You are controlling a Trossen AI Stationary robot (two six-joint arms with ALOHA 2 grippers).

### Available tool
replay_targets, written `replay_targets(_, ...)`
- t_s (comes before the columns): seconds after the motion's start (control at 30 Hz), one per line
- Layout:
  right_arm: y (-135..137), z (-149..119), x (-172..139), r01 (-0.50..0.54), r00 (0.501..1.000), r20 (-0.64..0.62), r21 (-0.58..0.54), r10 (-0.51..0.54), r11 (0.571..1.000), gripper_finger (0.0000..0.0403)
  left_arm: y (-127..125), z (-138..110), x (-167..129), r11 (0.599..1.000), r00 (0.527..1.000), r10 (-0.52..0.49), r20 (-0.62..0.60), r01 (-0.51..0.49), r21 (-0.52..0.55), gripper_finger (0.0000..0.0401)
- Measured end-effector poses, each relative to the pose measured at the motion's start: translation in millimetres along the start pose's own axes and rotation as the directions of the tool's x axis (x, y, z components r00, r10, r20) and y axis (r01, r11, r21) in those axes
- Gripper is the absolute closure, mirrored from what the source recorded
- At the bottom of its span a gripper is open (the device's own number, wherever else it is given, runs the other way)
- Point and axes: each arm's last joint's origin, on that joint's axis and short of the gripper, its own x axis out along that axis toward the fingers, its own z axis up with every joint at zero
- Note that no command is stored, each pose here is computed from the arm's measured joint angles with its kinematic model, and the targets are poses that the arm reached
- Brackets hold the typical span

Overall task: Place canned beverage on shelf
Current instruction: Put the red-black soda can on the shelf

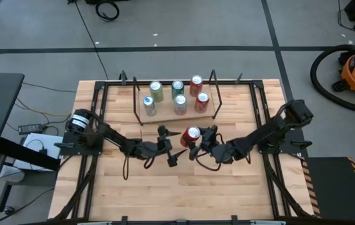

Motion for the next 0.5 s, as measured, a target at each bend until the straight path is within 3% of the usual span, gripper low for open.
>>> replay_targets(0.27, 8.8, -27.4, 7.1, 0.03, 0.997, 0.066, 0.064, -0.034, 0.998, 0.0082, -2.6, -7.0, 4.3, 1.0, 0.999, 0.006, 0.032, -0.006, -0.01, 0.0005)
replay_targets(0.5, 10.6, -33.2, 10.2, 0.021, 0.996, 0.089, 0.068, -0.028, 0.997, 0.0082, -0.1, -10.3, 6.3, 1.0, 1.0, 0.011, 0.002, -0.011, 0.015, 0.0008)
